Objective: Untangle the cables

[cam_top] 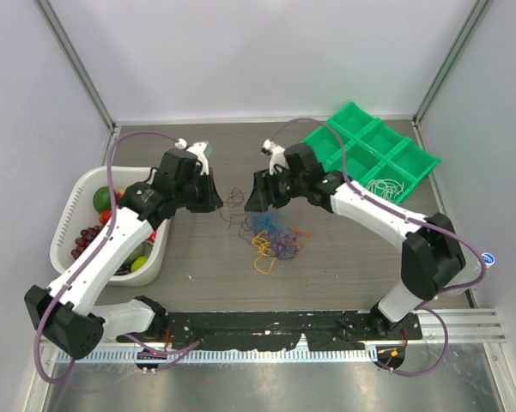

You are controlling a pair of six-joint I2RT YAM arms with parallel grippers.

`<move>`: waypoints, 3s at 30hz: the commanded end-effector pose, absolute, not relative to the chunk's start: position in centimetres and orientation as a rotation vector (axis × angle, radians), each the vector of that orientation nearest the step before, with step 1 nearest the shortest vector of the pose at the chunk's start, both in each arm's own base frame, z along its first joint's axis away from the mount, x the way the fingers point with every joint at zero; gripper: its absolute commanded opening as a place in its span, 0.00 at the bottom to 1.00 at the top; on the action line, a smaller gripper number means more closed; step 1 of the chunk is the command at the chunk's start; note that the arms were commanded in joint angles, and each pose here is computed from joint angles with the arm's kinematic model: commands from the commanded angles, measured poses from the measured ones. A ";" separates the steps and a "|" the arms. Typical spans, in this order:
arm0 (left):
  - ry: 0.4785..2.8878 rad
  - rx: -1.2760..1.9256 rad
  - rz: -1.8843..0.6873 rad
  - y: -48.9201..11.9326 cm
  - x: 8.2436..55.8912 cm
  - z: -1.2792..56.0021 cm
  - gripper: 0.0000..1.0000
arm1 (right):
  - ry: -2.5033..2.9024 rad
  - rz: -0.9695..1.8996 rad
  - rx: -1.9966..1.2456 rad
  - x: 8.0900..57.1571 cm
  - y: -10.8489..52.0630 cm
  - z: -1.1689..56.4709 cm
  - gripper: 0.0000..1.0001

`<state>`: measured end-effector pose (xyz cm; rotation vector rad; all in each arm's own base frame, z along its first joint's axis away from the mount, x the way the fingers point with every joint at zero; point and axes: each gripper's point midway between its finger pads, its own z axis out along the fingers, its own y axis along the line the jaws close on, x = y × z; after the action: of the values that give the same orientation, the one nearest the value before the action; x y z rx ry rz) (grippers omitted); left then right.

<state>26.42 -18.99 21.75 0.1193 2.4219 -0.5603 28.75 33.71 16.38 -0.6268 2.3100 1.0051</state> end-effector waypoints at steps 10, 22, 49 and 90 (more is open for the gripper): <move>2.084 0.301 -0.896 -23.2 26.5 31.6 0.00 | 1.710 1.426 -0.714 30.0 32.2 37.5 0.71; 2.021 0.325 -1.012 -24.8 26.4 33.6 0.00 | 1.833 1.507 -0.892 25.3 35.0 31.7 0.72; 2.012 0.092 -0.780 -20.4 28.5 35.0 0.71 | 1.976 0.995 -0.283 34.8 26.8 28.4 0.01; 2.627 0.262 -0.719 -23.5 29.0 16.9 0.52 | 2.399 0.401 -0.061 41.0 14.6 18.0 0.52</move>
<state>28.95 -22.87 19.48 0.1677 2.5584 -0.7034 45.01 4.56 12.94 0.3117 2.4867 0.0943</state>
